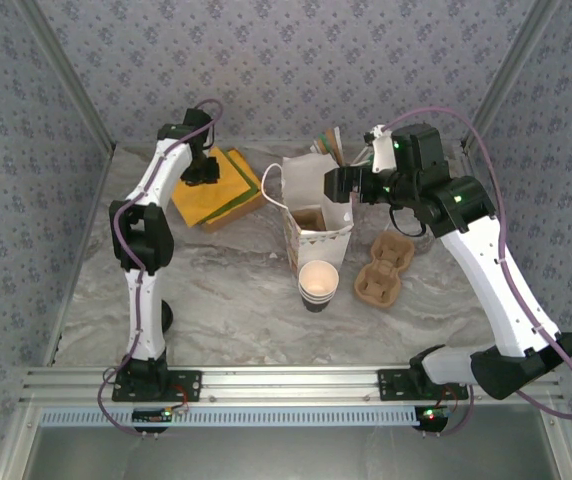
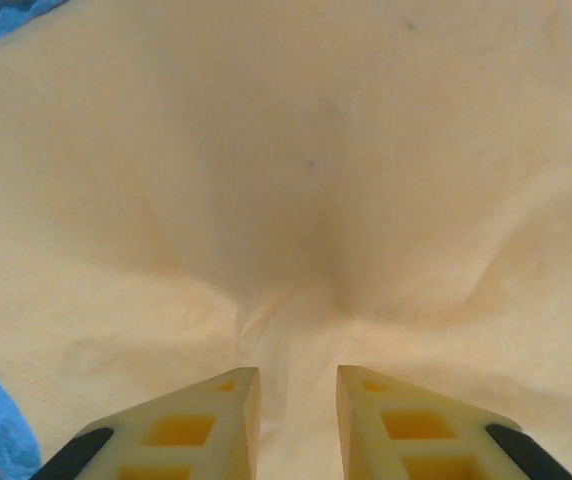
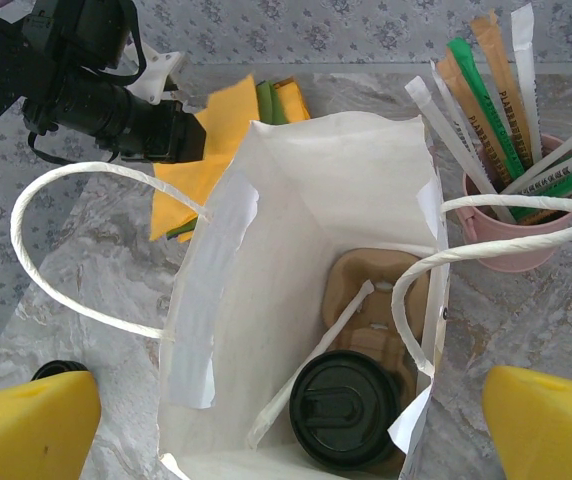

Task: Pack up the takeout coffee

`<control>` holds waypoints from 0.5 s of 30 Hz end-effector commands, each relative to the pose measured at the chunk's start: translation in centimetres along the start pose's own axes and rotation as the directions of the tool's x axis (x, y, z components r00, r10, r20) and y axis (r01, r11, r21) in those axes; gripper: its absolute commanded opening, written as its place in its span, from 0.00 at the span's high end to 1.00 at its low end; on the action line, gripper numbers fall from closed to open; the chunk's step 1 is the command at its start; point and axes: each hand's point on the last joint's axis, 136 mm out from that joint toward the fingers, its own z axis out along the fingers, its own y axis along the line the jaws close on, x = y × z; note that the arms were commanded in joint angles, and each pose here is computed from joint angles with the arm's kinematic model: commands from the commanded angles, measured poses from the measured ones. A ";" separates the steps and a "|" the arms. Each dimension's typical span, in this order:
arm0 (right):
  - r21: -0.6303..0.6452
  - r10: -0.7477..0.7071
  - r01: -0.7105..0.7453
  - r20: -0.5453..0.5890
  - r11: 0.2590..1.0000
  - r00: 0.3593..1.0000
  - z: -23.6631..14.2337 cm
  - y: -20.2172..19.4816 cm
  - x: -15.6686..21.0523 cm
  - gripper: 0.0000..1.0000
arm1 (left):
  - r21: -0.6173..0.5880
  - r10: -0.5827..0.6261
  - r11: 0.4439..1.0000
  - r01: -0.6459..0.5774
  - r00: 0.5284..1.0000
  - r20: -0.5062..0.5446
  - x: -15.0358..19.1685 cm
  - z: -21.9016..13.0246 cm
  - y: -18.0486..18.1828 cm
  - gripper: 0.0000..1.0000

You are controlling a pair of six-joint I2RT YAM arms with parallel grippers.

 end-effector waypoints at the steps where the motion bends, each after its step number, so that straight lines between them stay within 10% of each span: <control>1: 0.011 0.004 -0.004 -0.001 1.000 1.000 -0.3 0.0 0.1 0.00 | 0.006 0.008 1.000 -0.008 1.000 -0.007 0.0 0.4 0.0 0.74; 10: 0.018 0.001 -0.001 -0.010 1.000 1.000 -0.2 -0.3 0.3 0.00 | -0.012 0.023 1.000 -0.023 0.999 -0.044 1.1 1.8 0.3 0.51; 15: 0.021 0.002 -0.002 -0.008 1.000 1.000 -0.3 -0.4 0.2 0.00 | -0.047 0.030 0.998 -0.034 0.997 -0.071 1.8 2.9 1.0 0.54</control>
